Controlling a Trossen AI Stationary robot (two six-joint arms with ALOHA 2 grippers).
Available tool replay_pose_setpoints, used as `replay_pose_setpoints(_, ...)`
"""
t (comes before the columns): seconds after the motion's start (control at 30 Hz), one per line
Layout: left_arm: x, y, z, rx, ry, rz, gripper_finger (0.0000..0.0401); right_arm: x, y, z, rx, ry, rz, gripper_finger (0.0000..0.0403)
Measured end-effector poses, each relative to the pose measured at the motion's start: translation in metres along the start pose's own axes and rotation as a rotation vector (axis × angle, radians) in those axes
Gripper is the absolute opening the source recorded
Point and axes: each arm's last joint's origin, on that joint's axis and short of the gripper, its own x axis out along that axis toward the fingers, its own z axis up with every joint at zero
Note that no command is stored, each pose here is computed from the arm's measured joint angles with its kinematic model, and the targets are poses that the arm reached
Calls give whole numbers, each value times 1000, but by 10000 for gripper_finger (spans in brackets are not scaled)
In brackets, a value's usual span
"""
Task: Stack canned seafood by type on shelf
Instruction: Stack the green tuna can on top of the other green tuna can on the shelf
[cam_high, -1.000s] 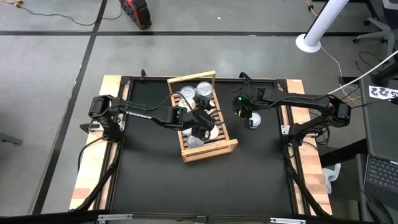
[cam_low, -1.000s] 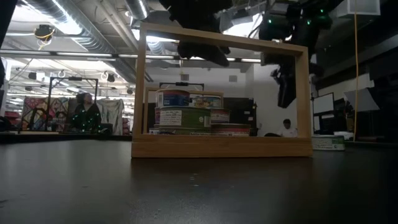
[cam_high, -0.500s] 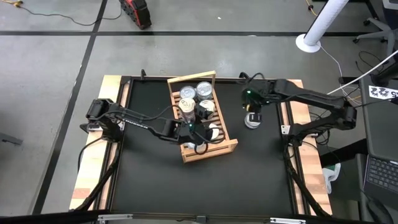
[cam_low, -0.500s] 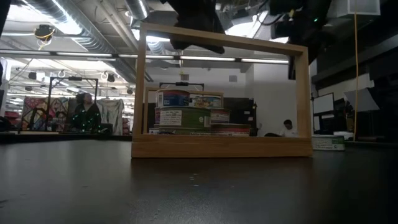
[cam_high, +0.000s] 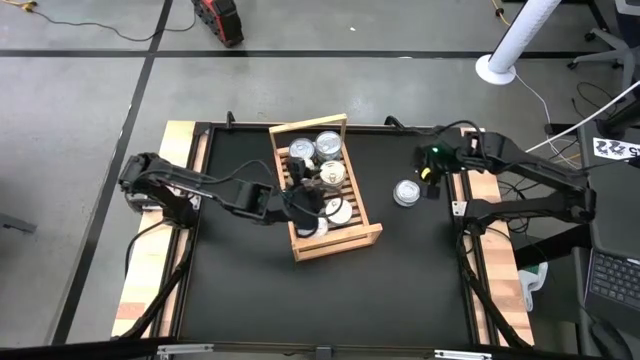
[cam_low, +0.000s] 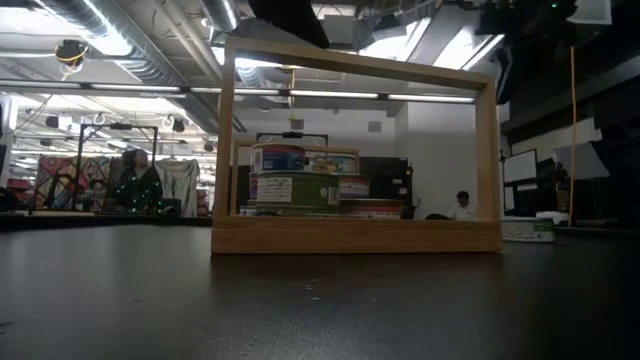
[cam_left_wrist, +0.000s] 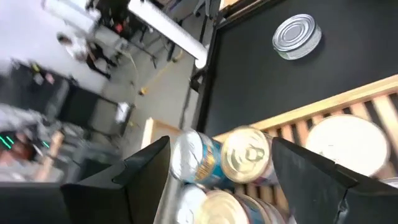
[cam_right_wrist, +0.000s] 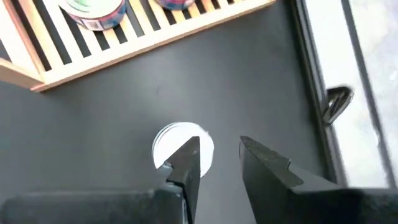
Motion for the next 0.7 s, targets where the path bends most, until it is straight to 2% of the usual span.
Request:
replay_pose_setpoints(0.13,-7,-5,-4,-119,23,-26,276,2,3,-10,108,13,3,112)
replay_pose_setpoints(0.2,-12,-9,-3,-149,21,-39,276,6,5,-15,125,35,7,112)
replay_pose_setpoints(0.4,-25,-20,0,-148,-13,-76,276,17,8,-22,117,96,23,112)
replay_pose_setpoints(0.53,-30,-24,1,-163,-25,-91,276,25,12,-26,116,115,85,115)
replay_pose_setpoints(0.7,-32,-25,2,-174,-28,-95,276,32,16,-30,119,131,154,153)
